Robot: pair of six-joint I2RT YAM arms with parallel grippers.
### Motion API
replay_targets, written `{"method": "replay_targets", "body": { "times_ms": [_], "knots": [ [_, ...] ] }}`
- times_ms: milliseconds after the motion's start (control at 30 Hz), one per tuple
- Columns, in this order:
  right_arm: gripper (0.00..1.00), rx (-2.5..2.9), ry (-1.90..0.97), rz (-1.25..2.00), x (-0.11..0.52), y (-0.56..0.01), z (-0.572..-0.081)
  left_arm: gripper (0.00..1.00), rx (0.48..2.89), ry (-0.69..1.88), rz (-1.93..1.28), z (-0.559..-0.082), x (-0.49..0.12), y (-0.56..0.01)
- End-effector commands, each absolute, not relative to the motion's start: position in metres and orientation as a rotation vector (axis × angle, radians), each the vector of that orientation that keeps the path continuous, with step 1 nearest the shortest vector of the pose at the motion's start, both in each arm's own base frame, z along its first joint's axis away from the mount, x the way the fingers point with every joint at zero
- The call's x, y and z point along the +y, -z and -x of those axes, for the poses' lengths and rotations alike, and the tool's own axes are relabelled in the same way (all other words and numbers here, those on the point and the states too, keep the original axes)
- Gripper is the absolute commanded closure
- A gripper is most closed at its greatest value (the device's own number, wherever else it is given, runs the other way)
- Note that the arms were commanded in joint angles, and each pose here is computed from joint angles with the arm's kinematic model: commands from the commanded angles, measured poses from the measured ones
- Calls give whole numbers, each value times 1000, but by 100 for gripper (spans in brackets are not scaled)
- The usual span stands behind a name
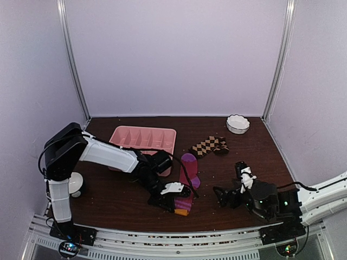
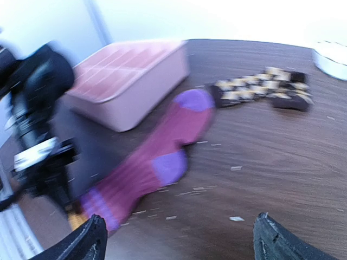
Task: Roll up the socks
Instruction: Roll the sock at the center of the board.
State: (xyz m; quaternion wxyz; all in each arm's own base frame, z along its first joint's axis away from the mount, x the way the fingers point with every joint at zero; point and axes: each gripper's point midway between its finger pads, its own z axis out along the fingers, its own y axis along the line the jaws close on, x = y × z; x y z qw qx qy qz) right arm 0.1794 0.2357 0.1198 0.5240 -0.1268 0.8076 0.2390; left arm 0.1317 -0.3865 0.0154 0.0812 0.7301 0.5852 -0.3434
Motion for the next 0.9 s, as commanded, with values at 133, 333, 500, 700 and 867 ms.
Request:
{"method": "replay_targets", "body": {
  "times_ms": [133, 333, 500, 700, 867],
  "knots": [
    [21, 1882, -431, 768, 306, -111, -115, 96, 2033, 1228, -2200, -109, -380, 12],
    [42, 1791, -434, 1071, 350, -92, -83, 96, 2006, 1225, -2255, -108, -375, 9],
    [47, 1722, -425, 1159, 353, -88, -78, 96, 2036, 1295, -2236, -101, -373, 9],
    [49, 1666, -408, 1338, 362, -68, -71, 96, 2085, 1296, -2249, -101, -369, 16],
    [56, 1678, -460, 1371, 375, -56, -74, 96, 2096, 1262, -2268, -105, -363, 18]
  ]
}}
